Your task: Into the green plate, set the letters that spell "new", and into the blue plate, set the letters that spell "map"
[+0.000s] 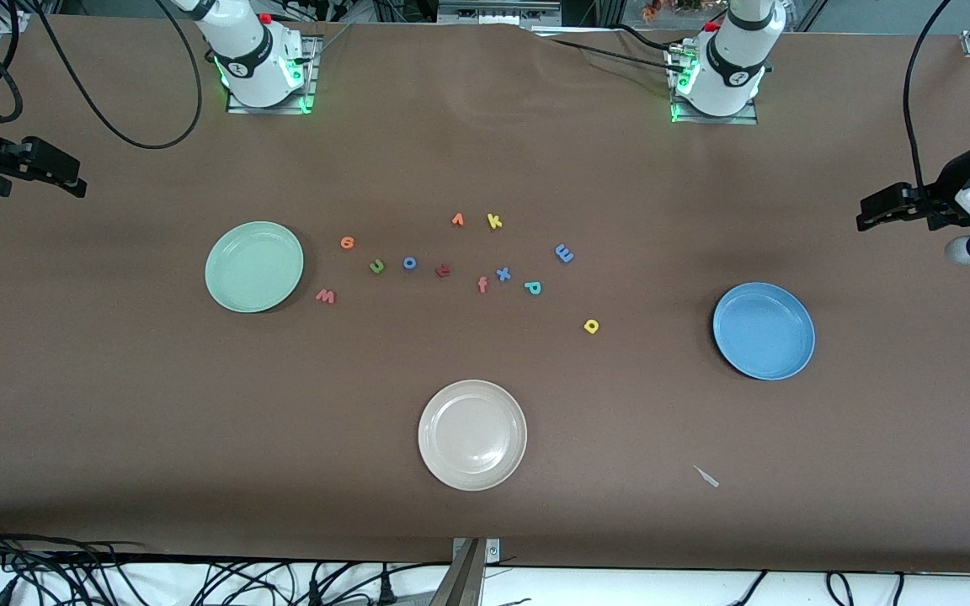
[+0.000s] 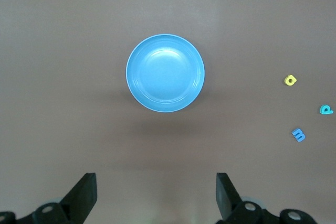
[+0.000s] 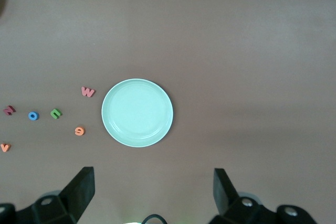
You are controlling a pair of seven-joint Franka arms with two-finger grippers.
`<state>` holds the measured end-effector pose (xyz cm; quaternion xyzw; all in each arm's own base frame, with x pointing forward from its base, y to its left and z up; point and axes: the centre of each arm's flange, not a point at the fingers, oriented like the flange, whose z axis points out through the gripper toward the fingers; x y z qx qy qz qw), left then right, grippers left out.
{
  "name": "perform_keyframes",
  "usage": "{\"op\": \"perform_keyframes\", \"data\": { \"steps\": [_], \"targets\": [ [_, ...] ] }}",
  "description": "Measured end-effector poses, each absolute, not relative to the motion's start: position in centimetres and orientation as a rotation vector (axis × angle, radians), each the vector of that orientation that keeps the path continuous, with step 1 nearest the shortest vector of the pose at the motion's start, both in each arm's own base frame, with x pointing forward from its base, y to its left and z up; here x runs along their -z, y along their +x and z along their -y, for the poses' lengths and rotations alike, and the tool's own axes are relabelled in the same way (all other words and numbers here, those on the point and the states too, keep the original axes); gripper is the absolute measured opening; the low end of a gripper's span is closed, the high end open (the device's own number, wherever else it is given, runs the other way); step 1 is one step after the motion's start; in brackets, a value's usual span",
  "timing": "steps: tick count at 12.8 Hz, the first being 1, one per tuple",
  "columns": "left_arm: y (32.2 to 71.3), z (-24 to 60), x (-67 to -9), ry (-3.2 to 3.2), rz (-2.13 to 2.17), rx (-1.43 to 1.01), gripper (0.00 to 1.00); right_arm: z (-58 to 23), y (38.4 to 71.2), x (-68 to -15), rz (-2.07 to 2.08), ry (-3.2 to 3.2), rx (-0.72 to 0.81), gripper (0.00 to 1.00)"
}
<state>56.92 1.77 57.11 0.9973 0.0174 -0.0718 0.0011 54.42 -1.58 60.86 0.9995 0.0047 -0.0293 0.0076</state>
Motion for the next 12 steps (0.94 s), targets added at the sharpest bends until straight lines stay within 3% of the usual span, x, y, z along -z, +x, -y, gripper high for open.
{"op": "perform_keyframes", "data": {
  "steps": [12],
  "targets": [
    [57.28, -1.77, -56.83, 3.131, -0.054, 0.211, 1.0, 1.58, 54.42, -60.86, -0.011, 3.125, 0.092, 1.0]
  ]
}}
